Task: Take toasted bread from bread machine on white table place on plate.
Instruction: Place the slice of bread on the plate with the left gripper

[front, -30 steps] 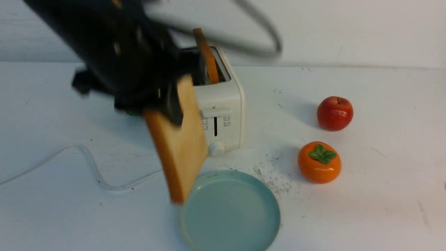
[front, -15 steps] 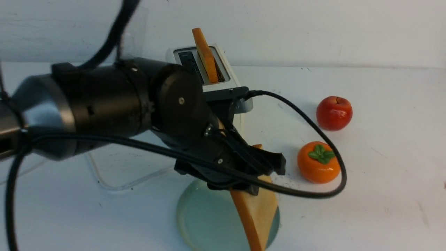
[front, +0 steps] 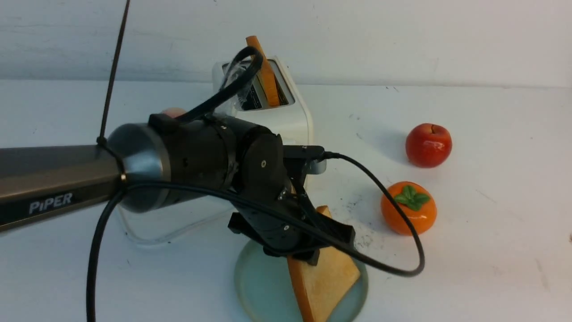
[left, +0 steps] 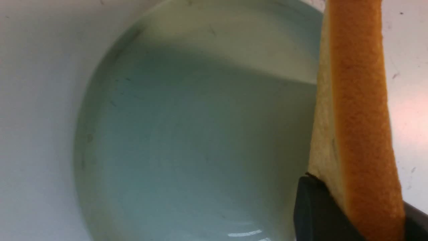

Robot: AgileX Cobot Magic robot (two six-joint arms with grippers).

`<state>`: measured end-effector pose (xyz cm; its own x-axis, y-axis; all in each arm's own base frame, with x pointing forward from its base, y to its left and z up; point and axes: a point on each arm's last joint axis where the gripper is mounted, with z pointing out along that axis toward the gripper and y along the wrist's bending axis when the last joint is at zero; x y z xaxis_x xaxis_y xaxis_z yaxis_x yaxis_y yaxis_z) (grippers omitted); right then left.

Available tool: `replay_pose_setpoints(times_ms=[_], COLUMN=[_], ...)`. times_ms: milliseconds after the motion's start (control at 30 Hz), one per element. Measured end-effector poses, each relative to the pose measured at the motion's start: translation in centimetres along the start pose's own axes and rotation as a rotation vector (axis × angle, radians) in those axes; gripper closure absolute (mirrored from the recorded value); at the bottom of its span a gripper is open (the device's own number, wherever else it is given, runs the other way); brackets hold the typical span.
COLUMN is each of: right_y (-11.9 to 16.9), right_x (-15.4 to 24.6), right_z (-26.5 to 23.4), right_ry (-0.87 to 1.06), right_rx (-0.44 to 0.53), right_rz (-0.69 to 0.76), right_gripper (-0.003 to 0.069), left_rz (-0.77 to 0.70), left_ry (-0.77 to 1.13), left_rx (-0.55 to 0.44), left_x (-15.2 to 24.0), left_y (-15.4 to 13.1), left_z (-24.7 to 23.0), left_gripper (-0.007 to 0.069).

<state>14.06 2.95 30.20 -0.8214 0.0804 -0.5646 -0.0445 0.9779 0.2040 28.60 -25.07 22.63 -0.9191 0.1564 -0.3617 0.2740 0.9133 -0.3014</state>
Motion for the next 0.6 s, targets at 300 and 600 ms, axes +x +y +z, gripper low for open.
replay_pose_setpoints(times_ms=[300,600], right_y=[0.01,0.03], right_x=[0.01,0.02], right_z=[0.0,0.0], right_ry=[0.001,0.002], right_rx=[-0.001,-0.003], right_rz=[0.001,0.002], right_gripper=[0.0538,0.0529], left_rz=[-0.02,0.044], left_ry=[-0.011,-0.022], left_rx=[-0.018,-0.071], left_x=[-0.1,-0.24], left_y=[0.17,0.68], left_z=[0.07,0.38], left_gripper=[0.0494,0.0186])
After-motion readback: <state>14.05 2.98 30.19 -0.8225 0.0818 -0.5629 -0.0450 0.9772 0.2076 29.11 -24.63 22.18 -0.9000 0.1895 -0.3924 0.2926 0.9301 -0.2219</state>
